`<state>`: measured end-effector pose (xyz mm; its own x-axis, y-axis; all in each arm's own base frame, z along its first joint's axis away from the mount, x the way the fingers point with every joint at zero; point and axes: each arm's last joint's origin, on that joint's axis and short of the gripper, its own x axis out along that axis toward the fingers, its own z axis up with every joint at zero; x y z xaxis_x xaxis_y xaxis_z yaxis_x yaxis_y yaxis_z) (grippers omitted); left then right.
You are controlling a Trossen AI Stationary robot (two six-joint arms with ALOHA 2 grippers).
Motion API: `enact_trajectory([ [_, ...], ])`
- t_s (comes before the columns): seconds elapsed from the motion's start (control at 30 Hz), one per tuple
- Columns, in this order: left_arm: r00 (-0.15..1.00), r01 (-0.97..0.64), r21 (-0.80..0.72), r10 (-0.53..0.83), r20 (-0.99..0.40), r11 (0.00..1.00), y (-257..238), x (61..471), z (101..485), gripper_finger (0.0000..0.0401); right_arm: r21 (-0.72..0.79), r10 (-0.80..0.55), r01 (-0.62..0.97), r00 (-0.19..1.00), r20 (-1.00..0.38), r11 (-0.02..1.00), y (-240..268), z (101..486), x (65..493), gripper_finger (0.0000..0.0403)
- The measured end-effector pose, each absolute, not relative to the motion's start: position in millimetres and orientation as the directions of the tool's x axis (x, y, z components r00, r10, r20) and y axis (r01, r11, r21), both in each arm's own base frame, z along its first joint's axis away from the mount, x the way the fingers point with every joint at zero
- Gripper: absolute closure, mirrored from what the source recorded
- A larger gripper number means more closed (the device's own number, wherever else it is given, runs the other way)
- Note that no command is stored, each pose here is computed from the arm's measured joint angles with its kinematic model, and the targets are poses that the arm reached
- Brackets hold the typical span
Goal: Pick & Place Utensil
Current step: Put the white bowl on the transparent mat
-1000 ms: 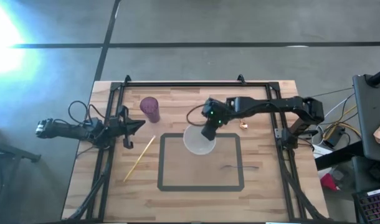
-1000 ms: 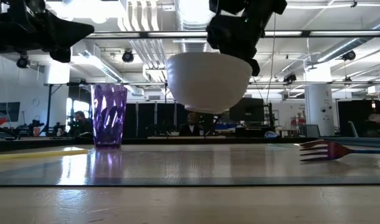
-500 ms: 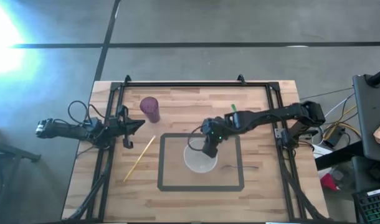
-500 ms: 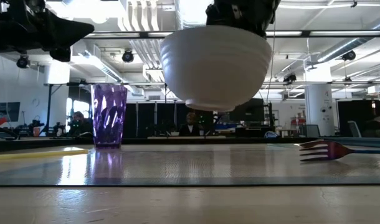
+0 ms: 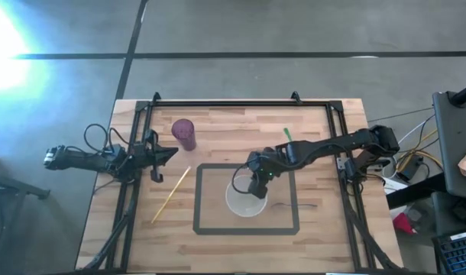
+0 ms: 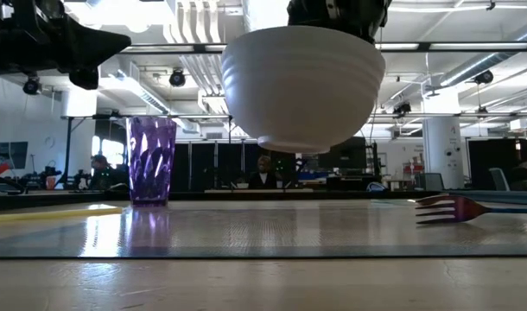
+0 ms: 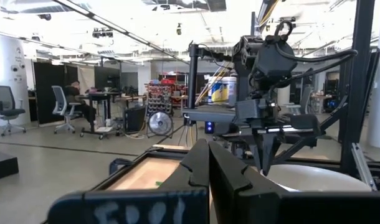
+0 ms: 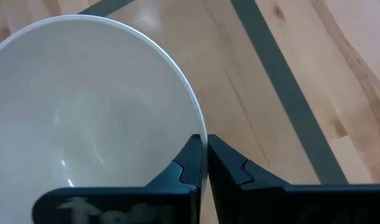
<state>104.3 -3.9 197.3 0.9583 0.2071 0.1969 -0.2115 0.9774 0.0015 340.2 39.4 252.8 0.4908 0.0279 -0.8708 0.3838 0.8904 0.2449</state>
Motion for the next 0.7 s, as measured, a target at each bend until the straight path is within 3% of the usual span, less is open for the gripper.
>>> enact_trajectory([
  [0.7,0.966,-0.206,-0.011,0.206,0.155,0.978,-4.1,106.0,192.8,0.0401,0.189,0.038,0.357,0.390,-0.920,0.915,61.0,215.5,363.8,0.0390],
])
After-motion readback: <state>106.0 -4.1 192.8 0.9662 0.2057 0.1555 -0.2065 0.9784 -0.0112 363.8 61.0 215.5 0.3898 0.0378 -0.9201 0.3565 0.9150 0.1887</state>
